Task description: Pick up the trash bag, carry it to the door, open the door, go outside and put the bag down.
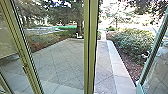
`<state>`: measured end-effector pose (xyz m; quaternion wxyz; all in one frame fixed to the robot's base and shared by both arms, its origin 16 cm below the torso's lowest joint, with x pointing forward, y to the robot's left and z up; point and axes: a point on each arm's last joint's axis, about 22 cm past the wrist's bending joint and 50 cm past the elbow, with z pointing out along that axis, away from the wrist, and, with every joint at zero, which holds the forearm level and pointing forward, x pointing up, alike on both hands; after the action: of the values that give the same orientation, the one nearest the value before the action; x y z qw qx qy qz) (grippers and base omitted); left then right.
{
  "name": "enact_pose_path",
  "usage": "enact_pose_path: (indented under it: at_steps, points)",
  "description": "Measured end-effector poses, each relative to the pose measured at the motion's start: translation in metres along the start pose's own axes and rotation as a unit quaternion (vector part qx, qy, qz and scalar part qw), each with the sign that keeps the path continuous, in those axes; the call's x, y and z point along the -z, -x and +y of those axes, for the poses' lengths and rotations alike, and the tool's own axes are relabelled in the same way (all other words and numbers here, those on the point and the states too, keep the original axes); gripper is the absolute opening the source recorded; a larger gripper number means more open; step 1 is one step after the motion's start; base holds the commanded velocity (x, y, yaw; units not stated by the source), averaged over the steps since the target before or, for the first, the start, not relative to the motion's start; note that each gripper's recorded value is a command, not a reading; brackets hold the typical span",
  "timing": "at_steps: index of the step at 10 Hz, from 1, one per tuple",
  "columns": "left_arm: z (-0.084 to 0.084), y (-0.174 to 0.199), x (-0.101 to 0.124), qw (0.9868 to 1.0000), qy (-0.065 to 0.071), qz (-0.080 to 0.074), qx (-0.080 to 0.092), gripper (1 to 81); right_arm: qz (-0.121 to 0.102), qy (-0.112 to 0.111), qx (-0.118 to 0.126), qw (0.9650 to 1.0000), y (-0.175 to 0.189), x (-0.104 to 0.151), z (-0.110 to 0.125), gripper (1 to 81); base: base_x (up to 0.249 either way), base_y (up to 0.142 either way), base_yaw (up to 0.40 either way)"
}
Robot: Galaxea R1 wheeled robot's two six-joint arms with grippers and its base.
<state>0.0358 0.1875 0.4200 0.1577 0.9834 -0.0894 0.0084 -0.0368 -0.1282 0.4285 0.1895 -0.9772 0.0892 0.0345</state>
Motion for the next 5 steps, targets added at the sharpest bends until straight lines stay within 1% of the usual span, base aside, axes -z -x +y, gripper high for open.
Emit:
enact_pose_path:
  at_steps: [2,5]
  points:
    - [-0.0024,-0.0011,0.0003,1.0000,-0.003,0.001,0.000,1.0,0.000,0.000,0.000,1.0000,0.0001,-0.0008,-0.0017,81.1,0.000,0.000,0.000]
    - [0.0065,-0.0009,-0.0020,1.0000,0.003,0.001,-0.009,1.0,0.006,-0.002,-0.002,1.0000,0.0046,-0.0021,-0.0038,81.1,0.000,0.000,0.000]
